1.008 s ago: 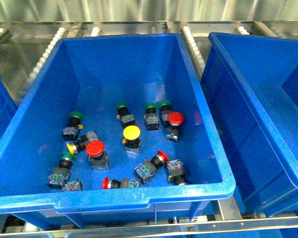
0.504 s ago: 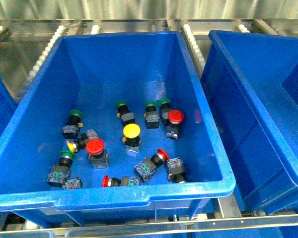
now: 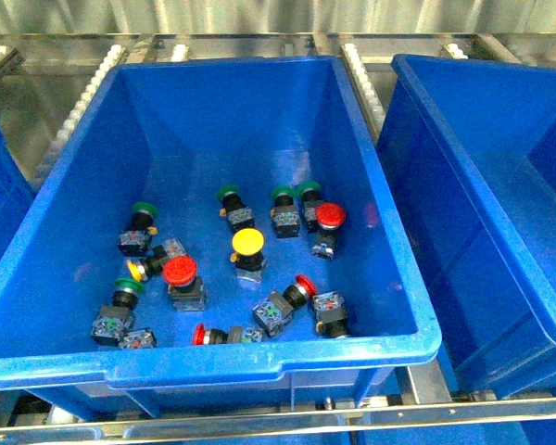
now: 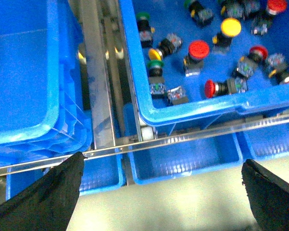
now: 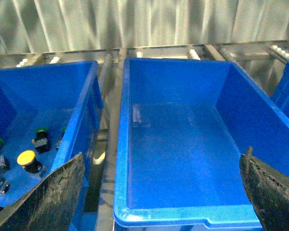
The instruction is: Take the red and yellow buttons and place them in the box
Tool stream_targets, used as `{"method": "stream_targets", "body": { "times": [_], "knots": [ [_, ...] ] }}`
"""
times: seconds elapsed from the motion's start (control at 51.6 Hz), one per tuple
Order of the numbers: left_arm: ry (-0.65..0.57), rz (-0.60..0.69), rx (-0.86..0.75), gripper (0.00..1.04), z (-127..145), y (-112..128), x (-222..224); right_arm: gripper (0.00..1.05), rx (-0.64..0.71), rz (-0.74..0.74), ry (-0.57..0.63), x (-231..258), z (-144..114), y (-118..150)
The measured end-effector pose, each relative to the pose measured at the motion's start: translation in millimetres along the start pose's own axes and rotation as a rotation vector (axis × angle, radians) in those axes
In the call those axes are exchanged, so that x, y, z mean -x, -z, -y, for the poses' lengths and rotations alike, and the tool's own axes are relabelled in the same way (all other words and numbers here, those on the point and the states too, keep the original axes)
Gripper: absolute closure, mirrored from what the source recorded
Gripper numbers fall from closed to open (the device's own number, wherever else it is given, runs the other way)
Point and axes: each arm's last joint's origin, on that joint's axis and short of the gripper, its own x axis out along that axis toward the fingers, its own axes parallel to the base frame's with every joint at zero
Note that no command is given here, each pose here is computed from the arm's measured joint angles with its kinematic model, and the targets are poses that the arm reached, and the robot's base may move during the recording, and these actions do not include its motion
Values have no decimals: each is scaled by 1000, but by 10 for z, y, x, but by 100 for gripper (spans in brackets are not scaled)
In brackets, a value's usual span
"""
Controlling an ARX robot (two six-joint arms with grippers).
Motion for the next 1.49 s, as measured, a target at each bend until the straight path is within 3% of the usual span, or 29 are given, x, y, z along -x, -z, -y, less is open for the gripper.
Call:
{"method": "stream_targets", "body": {
  "times": [0.233,0.523,0.678,0.93,1.492],
  "knots": [
    [67,44,-225,8,-245,-656,-562,7,0,0,0,0,0,0],
    [217,4,-515,8,-66,-992,-1382,7,0,0,0,0,0,0],
    [260,-37,-616,8,36,-1064,-1840,7,0,0,0,0,0,0],
    [308,-95,-608,8,178,-1149,-2474,7,0,0,0,0,0,0],
    [423,-157,-538,8,558,-1070,-3208,7,0,0,0,0,0,0]
  ]
}}
